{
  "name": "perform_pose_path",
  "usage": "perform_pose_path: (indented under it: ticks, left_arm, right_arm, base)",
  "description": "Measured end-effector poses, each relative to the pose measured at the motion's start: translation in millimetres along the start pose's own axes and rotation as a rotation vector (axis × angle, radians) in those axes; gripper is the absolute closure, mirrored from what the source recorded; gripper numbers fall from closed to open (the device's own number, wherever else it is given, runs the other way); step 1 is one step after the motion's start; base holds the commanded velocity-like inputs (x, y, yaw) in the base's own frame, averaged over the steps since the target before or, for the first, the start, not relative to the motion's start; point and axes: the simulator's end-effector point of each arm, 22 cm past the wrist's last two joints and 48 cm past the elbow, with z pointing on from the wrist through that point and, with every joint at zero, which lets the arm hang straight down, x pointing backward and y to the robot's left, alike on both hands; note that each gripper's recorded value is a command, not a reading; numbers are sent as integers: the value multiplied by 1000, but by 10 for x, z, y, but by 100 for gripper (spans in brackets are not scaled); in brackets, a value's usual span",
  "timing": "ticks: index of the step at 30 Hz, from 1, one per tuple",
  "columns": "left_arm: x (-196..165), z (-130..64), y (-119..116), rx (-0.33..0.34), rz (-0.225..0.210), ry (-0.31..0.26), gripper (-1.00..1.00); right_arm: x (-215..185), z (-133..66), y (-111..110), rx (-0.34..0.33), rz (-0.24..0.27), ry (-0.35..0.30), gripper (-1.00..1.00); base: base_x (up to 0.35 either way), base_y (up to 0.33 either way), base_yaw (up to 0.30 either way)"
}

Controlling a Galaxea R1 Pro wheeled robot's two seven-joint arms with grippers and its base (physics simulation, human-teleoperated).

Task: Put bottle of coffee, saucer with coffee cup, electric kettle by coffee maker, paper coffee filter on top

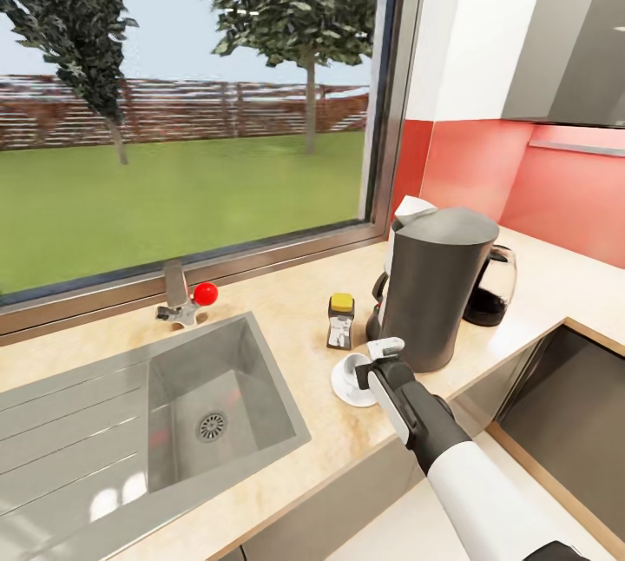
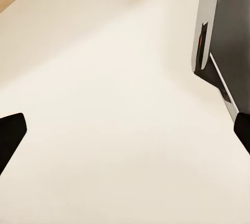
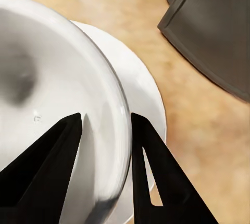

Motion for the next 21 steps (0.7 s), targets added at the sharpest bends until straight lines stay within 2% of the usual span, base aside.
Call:
perform_pose_path:
  ticks: [14, 16, 18, 21]
  left_arm:
    - [-3, 0, 0, 0, 0, 0, -100]
    - [-3, 0, 0, 0, -1, 0, -100]
    - [-3, 0, 0, 0, -1, -1, -100]
    - [-3, 0, 0, 0, -1, 0, -100]
  right_arm:
    - [-61, -25, 19, -5, 7, -14, -100]
    - [-241, -118, 26, -11, 15, -59, -100]
    - [-558, -310, 30, -21, 30, -140, -100]
    - [-790, -478, 29, -29, 41, -202, -100]
  base:
    - [0, 0, 0]
    - [0, 0, 0]
    - [0, 0, 0]
    - [0, 0, 0]
